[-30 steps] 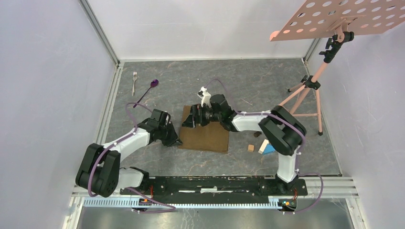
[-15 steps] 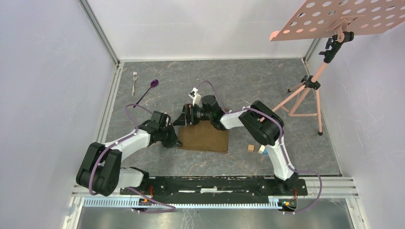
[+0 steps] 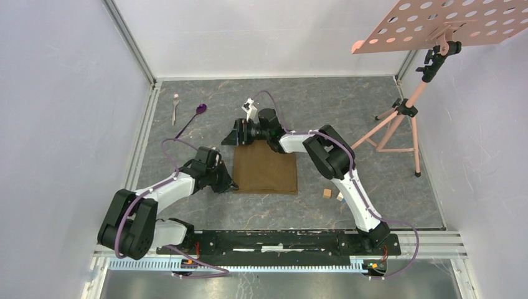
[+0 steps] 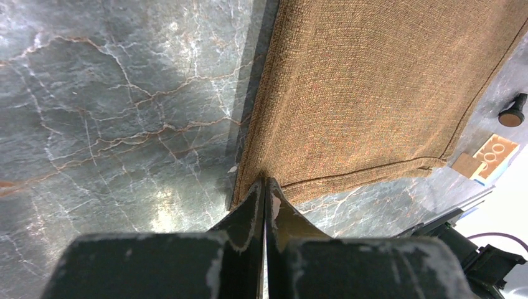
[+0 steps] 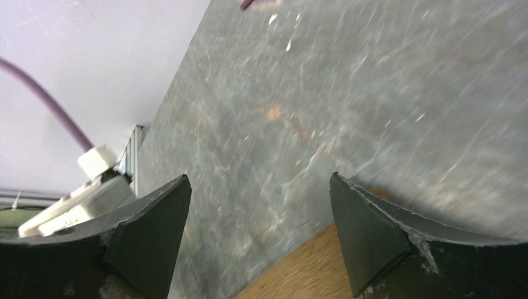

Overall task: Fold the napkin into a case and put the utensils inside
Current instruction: Smooth out the square-folded napkin at the center of the board.

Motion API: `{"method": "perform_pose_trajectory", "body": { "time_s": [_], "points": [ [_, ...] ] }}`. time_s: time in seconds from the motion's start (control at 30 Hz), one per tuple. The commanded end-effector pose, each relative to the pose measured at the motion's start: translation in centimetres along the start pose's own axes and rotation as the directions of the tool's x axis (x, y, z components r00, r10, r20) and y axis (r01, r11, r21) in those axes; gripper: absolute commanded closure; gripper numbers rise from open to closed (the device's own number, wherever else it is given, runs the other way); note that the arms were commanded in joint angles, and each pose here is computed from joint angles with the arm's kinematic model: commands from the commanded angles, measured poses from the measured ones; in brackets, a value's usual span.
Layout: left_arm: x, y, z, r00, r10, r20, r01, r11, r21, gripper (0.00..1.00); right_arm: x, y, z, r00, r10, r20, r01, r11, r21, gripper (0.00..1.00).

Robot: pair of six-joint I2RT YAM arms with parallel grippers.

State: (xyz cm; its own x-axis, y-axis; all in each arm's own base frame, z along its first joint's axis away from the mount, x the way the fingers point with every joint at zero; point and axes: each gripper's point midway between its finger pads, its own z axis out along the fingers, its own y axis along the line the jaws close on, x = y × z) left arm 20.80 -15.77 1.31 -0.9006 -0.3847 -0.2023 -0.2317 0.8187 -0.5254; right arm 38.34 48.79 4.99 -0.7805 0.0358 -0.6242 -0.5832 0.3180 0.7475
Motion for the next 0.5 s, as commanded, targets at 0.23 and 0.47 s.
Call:
{"method": "perform_pose_trajectory", "body": {
  "time_s": [0.23, 0.47],
  "points": [
    [-0.6, -4.0, -3.1, 0.999, 0.035, 0.009, -0.036, 0.989, 0.144, 0.63, -9.7, -1.0, -3.3, 0.997, -0.075, -0.013, 0.076, 0.991, 0.112, 0.09],
    [-4.6, -9.1, -3.5, 0.999, 0.039, 0.028, -0.044, 0.968, 0.245, 0.61, -6.4, 3.2, -9.8, 0.998, -0.056, 0.002, 0.056, 0.996, 0.072, 0.09]
  ]
}}
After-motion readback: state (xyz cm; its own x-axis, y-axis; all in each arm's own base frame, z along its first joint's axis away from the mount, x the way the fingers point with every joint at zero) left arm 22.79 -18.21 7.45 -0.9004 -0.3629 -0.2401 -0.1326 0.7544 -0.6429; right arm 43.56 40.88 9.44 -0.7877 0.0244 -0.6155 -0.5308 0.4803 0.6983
